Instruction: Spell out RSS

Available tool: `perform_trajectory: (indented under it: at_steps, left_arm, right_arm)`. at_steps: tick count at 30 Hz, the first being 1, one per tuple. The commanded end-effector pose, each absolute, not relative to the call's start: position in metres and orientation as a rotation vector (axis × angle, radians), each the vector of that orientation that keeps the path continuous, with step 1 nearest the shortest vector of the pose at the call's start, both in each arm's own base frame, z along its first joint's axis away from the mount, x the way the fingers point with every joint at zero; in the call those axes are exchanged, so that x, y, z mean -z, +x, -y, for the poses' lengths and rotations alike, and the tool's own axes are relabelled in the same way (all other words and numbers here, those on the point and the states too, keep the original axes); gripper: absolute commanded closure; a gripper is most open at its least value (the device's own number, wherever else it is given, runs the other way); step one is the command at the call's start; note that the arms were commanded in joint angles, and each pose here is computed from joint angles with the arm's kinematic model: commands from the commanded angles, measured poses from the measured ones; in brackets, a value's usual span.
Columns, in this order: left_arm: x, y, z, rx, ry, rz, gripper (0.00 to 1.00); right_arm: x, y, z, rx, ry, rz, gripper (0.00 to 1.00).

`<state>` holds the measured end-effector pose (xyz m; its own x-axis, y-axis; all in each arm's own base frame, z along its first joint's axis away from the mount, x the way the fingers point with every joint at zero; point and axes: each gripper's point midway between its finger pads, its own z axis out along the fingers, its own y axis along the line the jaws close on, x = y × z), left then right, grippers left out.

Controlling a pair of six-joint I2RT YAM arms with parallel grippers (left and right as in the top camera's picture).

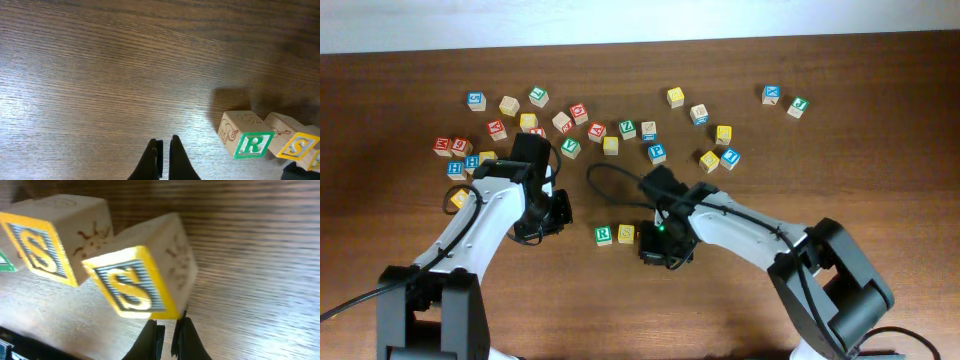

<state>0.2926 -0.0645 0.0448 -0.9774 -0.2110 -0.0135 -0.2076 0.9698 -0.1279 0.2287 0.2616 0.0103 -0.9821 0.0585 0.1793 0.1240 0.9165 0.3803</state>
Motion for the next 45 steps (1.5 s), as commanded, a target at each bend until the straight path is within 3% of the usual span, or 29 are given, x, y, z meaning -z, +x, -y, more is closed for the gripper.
perform_trajectory:
  at_steps: [1,10,17,20,26,32,45]
  left_arm:
    - [-0.045,0.288,0.063,0.181,-0.349,-3.099,1.0]
    - [-0.045,0.288,0.063,0.18,-0.349,-3.102,1.0]
    - [-0.045,0.283,0.063,0.174,-0.324,-3.121,1.0]
    - [-0.045,0.282,0.07,0.174,-0.285,-3.127,1.0]
    - [-0.003,0.273,0.103,0.205,-0.165,-3.245,1.0]
    - [0.006,0.28,0.134,0.385,-0.103,-3.222,1.0]
    - [0.006,0.283,0.155,0.406,0.004,-3.18,1.0]
  right_arm:
    - [-0.005,0.235,-0.26,0.574,-0.175,2.943,0.96]
    - [-0.007,0.252,-0.268,0.64,-0.065,3.022,0.96]
    - [-0.049,0.26,-0.27,0.587,0.1,3.013,0.96]
    - [-0.068,0.272,-0.232,0.465,0.013,2.994,0.96]
    - [-0.057,0.284,-0.161,0.392,-0.068,2.953,0.96]
    - [-0.022,0.283,-0.172,0.466,-0.159,2.982,0.96]
    - [-0.017,0.282,-0.204,0.441,-0.244,3.037,0.96]
